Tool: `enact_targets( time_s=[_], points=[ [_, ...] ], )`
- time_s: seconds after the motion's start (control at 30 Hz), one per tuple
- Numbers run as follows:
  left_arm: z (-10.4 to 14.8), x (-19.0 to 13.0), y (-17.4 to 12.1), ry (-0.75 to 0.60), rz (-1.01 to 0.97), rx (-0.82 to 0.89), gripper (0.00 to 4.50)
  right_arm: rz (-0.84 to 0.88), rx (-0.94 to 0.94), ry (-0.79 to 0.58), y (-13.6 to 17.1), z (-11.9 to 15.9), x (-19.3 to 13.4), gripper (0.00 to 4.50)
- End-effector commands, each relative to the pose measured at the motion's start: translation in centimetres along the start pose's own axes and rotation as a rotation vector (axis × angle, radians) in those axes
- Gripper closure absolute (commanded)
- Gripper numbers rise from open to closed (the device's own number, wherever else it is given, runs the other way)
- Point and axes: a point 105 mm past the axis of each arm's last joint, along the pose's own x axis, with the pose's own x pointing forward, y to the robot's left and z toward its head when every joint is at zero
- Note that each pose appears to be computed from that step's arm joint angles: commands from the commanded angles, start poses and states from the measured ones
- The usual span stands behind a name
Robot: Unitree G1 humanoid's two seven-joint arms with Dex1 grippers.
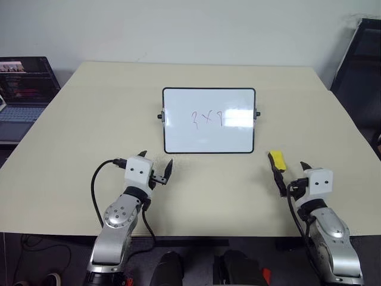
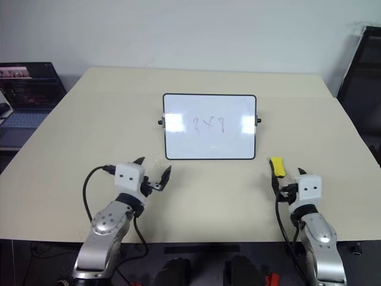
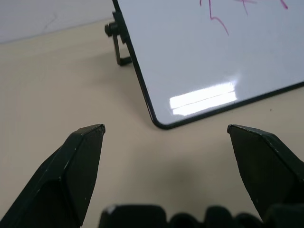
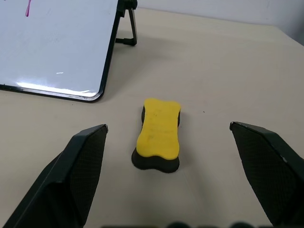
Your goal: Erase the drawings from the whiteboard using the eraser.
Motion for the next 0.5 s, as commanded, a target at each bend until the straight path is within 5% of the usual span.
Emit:
enact_targets(
  time_s=[0.03,0.3,0.5],
  points=[
    [0.5,-0.3,-0.1,-0.026,0.008,0.016,0.0,0.014,0.015,-0.019,0.2,0.8,0.1,0.02],
    [0.2,-1.5,0.7,-0.002,-0.044,0.003,0.0,0.002,-0.002,-0.054,0.9,3.1,-0.3,0.02],
    [2.0,-1.0,-0.8,-0.048,-0.283,0.036,0.0,-0.07,0.018,-0.04,1.1,4.5,0.7,0.02]
  ],
)
